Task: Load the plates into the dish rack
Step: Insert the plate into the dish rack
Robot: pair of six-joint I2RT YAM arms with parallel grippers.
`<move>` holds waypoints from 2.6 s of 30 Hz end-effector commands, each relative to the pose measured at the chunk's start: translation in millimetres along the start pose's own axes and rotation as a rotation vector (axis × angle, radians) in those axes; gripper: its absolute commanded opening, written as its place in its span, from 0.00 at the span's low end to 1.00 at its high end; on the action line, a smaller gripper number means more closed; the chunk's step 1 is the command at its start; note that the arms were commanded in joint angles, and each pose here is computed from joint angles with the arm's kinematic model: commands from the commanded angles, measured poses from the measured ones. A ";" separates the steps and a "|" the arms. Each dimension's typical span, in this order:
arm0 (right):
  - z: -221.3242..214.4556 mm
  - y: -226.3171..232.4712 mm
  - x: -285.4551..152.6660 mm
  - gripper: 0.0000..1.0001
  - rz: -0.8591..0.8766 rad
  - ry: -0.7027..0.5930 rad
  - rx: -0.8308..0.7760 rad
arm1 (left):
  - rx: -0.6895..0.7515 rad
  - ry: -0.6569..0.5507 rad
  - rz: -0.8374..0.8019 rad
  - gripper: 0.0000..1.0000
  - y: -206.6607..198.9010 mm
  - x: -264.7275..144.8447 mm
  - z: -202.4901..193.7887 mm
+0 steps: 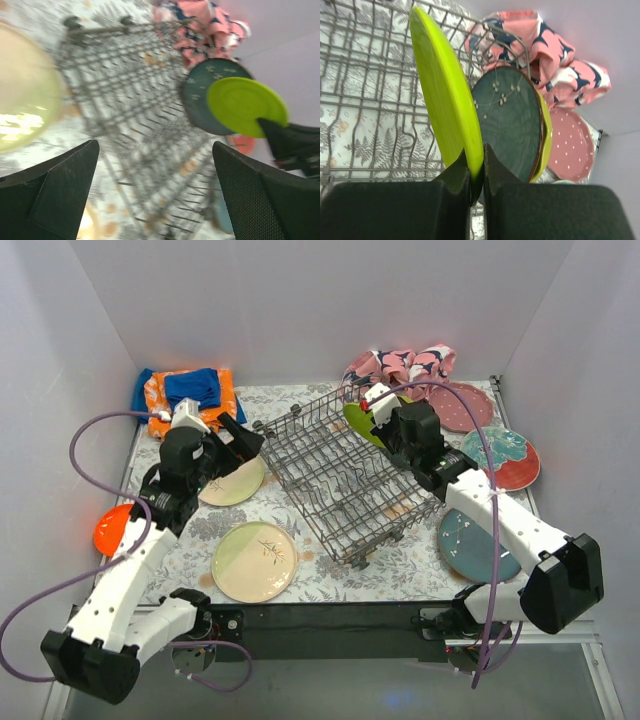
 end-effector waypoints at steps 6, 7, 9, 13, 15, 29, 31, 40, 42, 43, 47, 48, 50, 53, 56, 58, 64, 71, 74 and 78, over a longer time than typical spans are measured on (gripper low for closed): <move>-27.4 -20.8 24.3 0.01 -0.165 0.112 0.072 | 0.380 -0.259 0.288 0.98 86.3 -30.7 -6.7; -33.9 -22.2 28.6 0.01 -0.168 0.134 0.079 | 0.395 -0.258 0.310 0.98 95.9 -31.5 -12.5; -40.6 -24.2 31.4 0.01 -0.172 0.152 0.088 | 0.403 -0.264 0.313 0.98 102.1 -31.0 -16.3; -51.5 -24.0 41.2 0.01 -0.178 0.174 0.092 | 0.425 -0.275 0.309 0.98 102.3 -31.9 -15.3; -55.2 -24.3 44.3 0.01 -0.188 0.187 0.091 | 0.428 -0.274 0.313 0.98 103.9 -30.6 -16.2; -76.9 -15.1 76.0 0.01 -0.182 0.266 0.102 | 0.431 -0.264 0.322 0.98 105.9 -29.9 -17.7; -78.7 -12.6 78.7 0.02 -0.178 0.273 0.102 | 0.431 -0.259 0.324 0.98 106.1 -29.2 -18.0; -88.4 -5.1 86.1 0.11 -0.147 0.298 0.110 | 0.431 -0.257 0.325 0.98 106.3 -28.2 -17.9; -87.8 -4.2 86.8 0.13 -0.141 0.298 0.109 | 0.432 -0.256 0.322 0.98 106.3 -28.3 -18.5; -87.9 -4.5 87.3 0.13 -0.139 0.298 0.110 | 0.432 -0.256 0.326 0.98 106.8 -28.0 -18.3; -89.3 -3.5 88.4 0.23 -0.130 0.305 0.105 | 0.432 -0.255 0.327 0.98 106.7 -27.6 -18.2; -89.5 -2.5 89.0 0.24 -0.126 0.306 0.102 | 0.432 -0.255 0.323 0.98 106.2 -27.8 -18.4; -87.9 -4.1 88.9 0.31 -0.127 0.302 0.101 | 0.433 -0.254 0.326 0.98 106.9 -27.7 -18.5; -84.3 -5.5 86.5 0.33 -0.120 0.295 0.098 | 0.434 -0.252 0.325 0.98 106.9 -27.4 -18.9; -77.0 -8.4 81.1 0.42 -0.118 0.273 0.096 | 0.433 -0.250 0.327 0.98 107.3 -26.8 -19.0; -71.2 -11.5 76.2 0.43 -0.120 0.254 0.095 | 0.433 -0.250 0.327 0.98 107.3 -26.5 -19.0; -54.3 -19.4 63.3 0.44 -0.122 0.194 0.100 | 0.435 -0.245 0.329 0.98 107.6 -25.6 -19.6; -29.3 -28.8 38.6 0.45 -0.076 0.127 0.081 | 0.430 -0.234 0.331 0.98 108.8 -23.2 -21.4; -18.7 -28.1 22.9 0.54 0.009 0.078 0.024 | 0.425 -0.224 0.330 0.98 109.2 -21.6 -22.5; -14.5 -21.5 0.3 0.67 0.131 0.009 -0.055 | 0.403 -0.205 0.322 0.98 108.8 -18.2 -25.5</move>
Point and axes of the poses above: each gripper's point midway between its finger pads, its own x axis out along the fingers, its own y axis along the line the jaws close on, z = x × y, the point moved 8 cm from there along -x, back along the fingers, and after that the axes turned 2 degrees about -x, right-handed, at the moved point
